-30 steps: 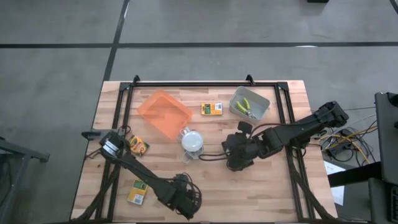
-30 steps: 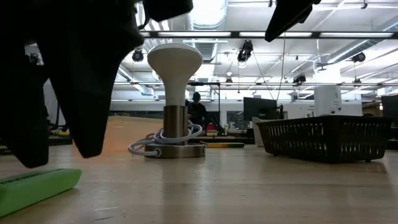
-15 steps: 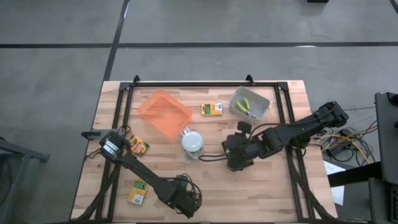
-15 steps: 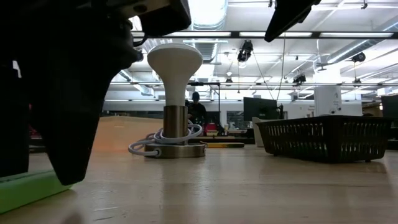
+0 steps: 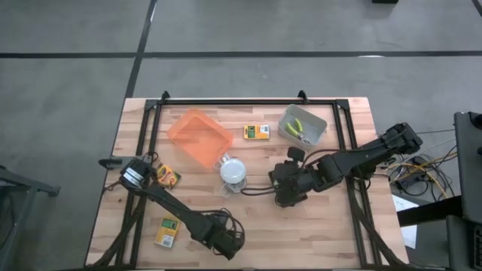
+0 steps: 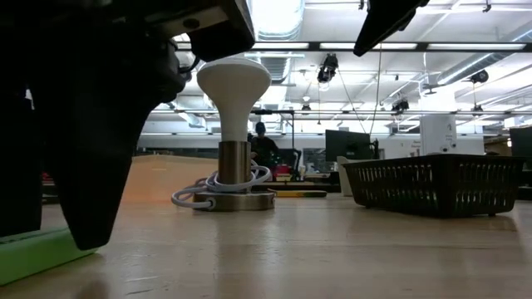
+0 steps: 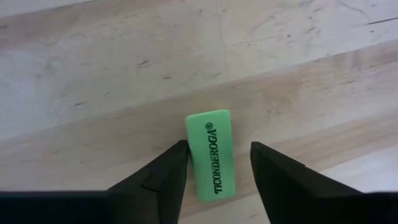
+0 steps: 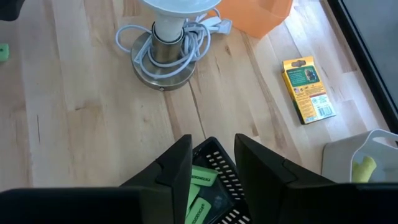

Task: Pick & Place School Supplies
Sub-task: Put the green eraser into the black bin

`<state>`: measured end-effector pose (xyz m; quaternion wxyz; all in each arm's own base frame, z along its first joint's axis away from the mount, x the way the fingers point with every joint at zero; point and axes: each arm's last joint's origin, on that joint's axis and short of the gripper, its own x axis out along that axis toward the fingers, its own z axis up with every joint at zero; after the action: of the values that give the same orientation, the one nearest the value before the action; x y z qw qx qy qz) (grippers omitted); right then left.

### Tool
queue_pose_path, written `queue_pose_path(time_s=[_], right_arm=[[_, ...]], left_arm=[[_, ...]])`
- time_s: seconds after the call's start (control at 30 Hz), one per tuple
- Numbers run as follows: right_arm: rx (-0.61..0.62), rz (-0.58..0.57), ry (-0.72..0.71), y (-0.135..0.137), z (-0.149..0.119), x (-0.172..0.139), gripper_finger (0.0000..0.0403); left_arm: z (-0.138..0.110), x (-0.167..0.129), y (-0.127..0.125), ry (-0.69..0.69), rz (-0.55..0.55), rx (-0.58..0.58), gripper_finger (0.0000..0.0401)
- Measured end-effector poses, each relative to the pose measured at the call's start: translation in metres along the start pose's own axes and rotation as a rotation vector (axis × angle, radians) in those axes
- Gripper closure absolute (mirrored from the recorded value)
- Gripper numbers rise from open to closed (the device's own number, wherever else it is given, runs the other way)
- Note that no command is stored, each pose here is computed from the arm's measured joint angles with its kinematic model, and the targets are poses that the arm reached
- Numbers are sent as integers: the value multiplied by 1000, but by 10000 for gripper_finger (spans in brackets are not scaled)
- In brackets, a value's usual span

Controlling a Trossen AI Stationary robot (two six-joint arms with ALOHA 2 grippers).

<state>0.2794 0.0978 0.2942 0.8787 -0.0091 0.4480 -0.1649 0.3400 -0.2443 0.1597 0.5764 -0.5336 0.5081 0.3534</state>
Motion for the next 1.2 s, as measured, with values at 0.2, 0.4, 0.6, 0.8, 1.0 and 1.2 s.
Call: queue_pose_path(time_s=[0.2, 0.4, 0.6, 0.8, 1.0, 1.2], right_arm=[[0, 0, 0, 0, 0, 0, 284], [1, 0, -1, 0, 0, 0, 292], [1, 0, -1, 0, 0, 0, 292], [1, 0, -1, 0, 0, 0, 289], [1, 1, 0, 0, 0, 0, 296], [0, 5, -1, 1, 0, 0, 296]], left_arm=[[1, 0, 1, 2, 20, -2, 271], [1, -1, 1, 4, 21, -4, 315], [1, -8, 2, 3, 18, -4, 320], [3, -19, 5, 0, 37, -3, 320], [4, -31, 4, 4, 13, 6, 320], [8, -64, 3, -60, -95, 68, 320]])
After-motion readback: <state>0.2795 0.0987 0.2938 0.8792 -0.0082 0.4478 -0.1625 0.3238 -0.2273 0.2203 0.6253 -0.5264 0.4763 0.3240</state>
